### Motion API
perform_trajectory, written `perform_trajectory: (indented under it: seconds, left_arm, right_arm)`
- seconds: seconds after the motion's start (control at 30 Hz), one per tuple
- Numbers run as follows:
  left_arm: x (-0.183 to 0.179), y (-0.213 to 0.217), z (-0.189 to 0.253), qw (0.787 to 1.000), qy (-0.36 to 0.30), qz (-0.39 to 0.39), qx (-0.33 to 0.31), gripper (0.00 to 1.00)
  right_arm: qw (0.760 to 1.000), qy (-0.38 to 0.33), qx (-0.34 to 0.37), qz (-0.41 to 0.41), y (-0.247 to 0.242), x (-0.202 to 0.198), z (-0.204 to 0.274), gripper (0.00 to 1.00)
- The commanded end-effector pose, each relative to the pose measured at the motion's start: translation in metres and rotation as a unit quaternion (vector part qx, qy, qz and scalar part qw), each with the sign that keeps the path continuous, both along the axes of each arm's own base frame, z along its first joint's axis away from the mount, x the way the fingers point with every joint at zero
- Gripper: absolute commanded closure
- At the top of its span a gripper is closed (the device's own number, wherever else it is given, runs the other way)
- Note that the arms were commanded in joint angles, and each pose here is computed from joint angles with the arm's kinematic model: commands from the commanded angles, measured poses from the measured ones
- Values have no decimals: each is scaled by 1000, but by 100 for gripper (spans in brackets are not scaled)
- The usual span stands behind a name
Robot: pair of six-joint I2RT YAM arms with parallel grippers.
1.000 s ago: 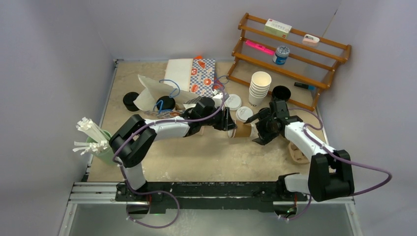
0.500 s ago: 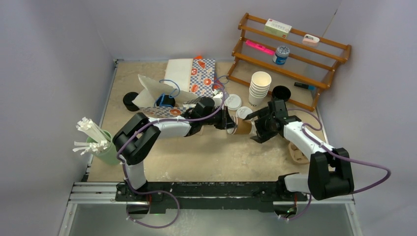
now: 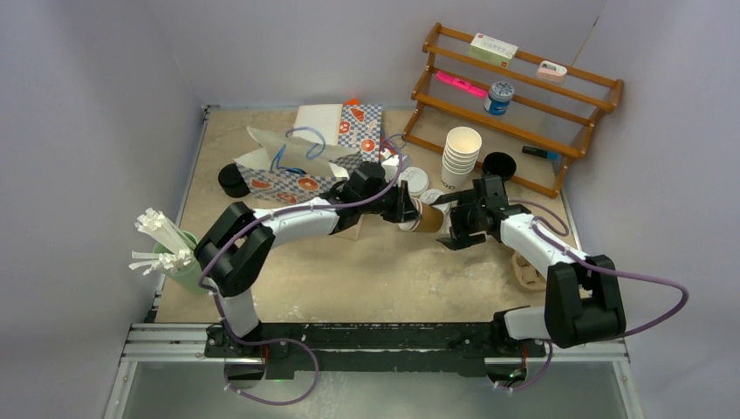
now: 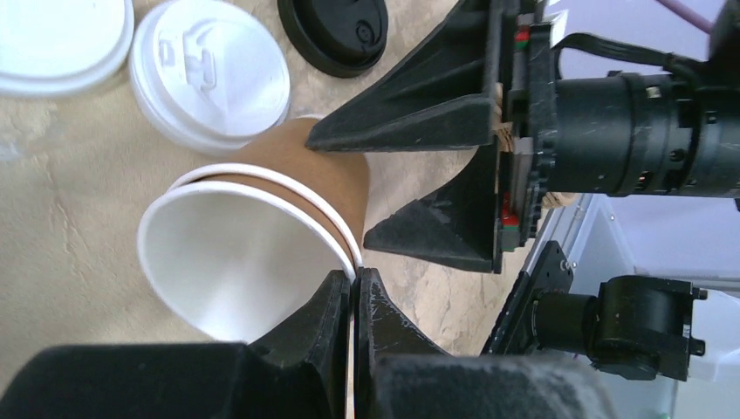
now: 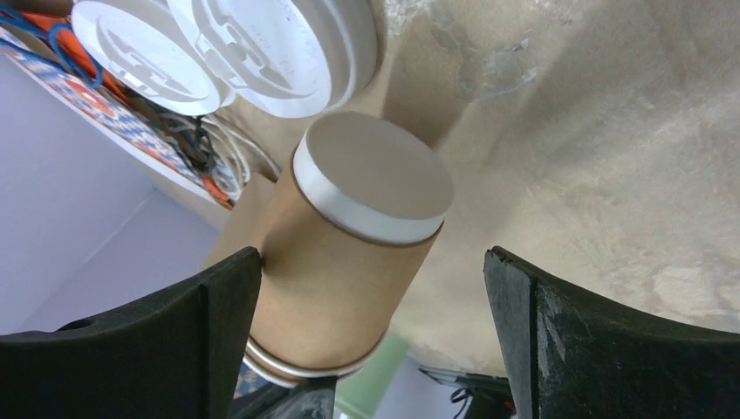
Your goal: Pack the takeout coffee
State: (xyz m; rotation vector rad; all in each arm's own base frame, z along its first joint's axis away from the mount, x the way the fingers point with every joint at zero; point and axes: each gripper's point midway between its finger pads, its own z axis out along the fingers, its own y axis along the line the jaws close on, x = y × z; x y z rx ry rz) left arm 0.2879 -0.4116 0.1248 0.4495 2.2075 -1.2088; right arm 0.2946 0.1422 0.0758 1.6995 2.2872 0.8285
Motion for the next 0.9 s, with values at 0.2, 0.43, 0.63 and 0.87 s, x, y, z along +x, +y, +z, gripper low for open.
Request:
perform_trajectory:
  seconds: [0.2,0.43,0.63,0.87]
  left_arm:
    - [-6,-18,73,992,-118,-40,2,100]
    - [-13,-18,83,988,-140,-67,26,100]
    - [-10,0,91,982,-148,-87,84,100]
    - [-8,29,96,980,-136,-91,110,100]
  right_arm:
    - [996,16,80,-41,21,9,21,2]
    - [998,-9,57,-16,19,14,36,2]
    - [994,-51,-61,72,-3,6,56,2]
    - [987,-76,-92,105,-17,-16,59,2]
